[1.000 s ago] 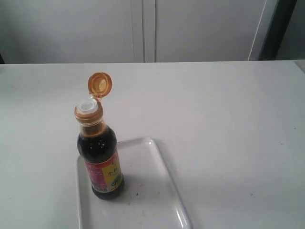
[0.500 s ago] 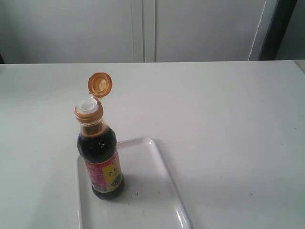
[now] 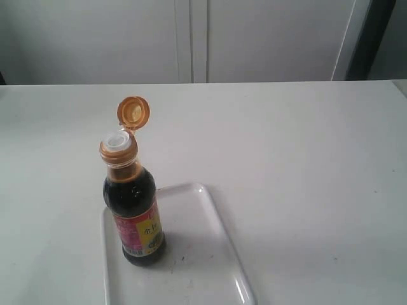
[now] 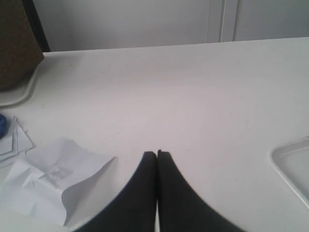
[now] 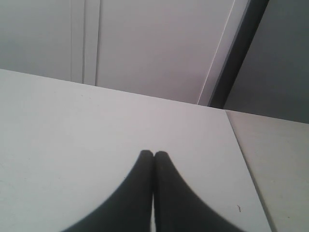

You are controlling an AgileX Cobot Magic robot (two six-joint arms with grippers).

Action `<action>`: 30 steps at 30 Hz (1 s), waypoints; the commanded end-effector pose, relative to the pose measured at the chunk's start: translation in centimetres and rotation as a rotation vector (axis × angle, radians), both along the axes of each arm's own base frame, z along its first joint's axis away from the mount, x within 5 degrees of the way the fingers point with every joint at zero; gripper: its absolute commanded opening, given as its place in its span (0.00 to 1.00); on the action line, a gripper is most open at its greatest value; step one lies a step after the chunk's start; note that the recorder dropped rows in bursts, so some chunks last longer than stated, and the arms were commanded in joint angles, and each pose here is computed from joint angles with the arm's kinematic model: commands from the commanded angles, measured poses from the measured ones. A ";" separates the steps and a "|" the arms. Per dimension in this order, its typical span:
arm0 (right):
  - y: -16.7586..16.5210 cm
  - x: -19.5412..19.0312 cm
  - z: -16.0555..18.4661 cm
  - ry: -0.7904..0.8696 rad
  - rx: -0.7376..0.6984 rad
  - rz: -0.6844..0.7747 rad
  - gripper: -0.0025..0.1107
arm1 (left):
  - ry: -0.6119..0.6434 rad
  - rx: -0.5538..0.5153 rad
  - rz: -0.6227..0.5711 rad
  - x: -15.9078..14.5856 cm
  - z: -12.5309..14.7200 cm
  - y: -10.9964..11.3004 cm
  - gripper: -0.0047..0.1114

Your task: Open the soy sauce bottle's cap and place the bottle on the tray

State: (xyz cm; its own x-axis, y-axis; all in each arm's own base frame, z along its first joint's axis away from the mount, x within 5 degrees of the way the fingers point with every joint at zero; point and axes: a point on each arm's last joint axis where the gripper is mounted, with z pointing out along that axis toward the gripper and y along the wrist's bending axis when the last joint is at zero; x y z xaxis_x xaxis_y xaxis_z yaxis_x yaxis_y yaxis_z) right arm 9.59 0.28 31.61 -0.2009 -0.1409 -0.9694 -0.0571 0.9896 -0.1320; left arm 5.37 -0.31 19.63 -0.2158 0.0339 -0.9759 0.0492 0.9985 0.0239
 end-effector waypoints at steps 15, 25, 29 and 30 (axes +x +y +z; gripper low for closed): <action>-0.1 -0.1 -0.1 -0.004 -0.006 -0.008 0.02 | 0.124 -0.009 0.012 -0.1 -2.8 0.0 0.04; -0.1 -0.1 -0.1 -0.004 -0.006 -0.008 0.02 | 0.112 -0.009 0.012 -0.1 -2.7 0.0 0.04; -0.1 -0.1 -0.1 -0.004 -0.006 -0.008 0.02 | 0.112 -0.009 0.012 -0.1 -2.7 0.0 0.04; -0.1 -0.1 -0.1 -0.004 -0.006 -0.008 0.02 | 0.112 -0.009 0.012 -0.1 -2.7 0.0 0.04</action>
State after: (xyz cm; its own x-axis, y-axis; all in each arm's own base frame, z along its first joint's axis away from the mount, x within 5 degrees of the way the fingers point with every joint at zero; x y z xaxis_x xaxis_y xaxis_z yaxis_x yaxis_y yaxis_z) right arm 9.59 0.28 31.61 -0.2009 -0.1409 -0.9694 -0.0571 0.9896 -0.1320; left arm 5.27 -0.27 16.98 -0.3285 0.0308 -0.9440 0.0379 0.9991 0.0194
